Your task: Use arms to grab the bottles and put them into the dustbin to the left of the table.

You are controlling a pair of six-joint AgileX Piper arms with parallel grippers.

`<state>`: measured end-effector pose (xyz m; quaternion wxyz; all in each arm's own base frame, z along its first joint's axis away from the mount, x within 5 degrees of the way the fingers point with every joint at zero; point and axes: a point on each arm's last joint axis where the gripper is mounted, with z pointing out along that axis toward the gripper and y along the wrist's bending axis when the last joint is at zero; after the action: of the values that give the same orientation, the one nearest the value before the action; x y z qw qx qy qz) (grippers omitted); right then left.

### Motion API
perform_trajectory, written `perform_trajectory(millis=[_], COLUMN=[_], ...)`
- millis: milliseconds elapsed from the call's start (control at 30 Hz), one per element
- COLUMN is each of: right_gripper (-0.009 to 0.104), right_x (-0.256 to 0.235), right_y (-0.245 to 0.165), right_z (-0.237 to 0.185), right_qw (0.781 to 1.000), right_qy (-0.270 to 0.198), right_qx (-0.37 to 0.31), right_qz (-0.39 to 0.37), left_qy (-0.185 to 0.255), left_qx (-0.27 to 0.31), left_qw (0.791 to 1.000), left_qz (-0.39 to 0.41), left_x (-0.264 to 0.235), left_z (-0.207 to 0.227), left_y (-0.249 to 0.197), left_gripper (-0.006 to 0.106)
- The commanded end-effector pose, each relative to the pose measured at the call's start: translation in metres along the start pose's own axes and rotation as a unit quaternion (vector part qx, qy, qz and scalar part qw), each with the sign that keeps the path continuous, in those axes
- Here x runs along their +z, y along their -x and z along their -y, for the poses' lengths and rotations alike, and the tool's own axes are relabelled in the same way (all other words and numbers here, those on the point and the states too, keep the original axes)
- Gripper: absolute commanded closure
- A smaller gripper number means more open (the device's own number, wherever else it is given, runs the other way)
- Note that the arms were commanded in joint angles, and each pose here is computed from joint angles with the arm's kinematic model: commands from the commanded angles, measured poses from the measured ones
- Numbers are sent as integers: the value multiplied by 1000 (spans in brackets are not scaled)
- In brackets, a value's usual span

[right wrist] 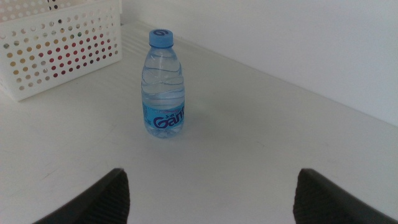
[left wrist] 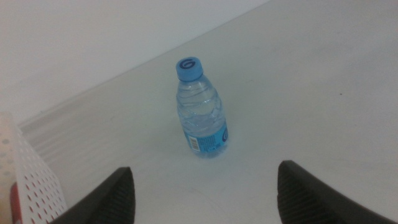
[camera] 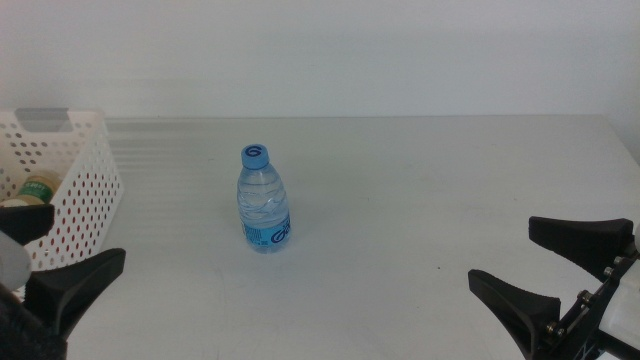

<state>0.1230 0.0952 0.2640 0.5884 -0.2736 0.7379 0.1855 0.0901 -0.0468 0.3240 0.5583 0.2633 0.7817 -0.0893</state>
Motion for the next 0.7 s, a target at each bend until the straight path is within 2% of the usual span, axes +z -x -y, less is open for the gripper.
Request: perform_trajectory(millis=[0,333,667], right_gripper=[19,19,19], right_x=[-1,-1,-1], right_y=[15,15,15], right_z=[1,1,1], right_qw=[999,999,999], right_qy=[-4,-4,-4], right_qx=[-7,-7,-7], right_qz=[49,49,49], left_qy=[10,34,27], left_qx=[-3,-8,-39], left_qw=[998,984,988], left_qz=[56,176,146], left_x=[-4,-9,32], left_z=[-3,-7,-9], left_y=[16,37,41], left_gripper=[30,30,30])
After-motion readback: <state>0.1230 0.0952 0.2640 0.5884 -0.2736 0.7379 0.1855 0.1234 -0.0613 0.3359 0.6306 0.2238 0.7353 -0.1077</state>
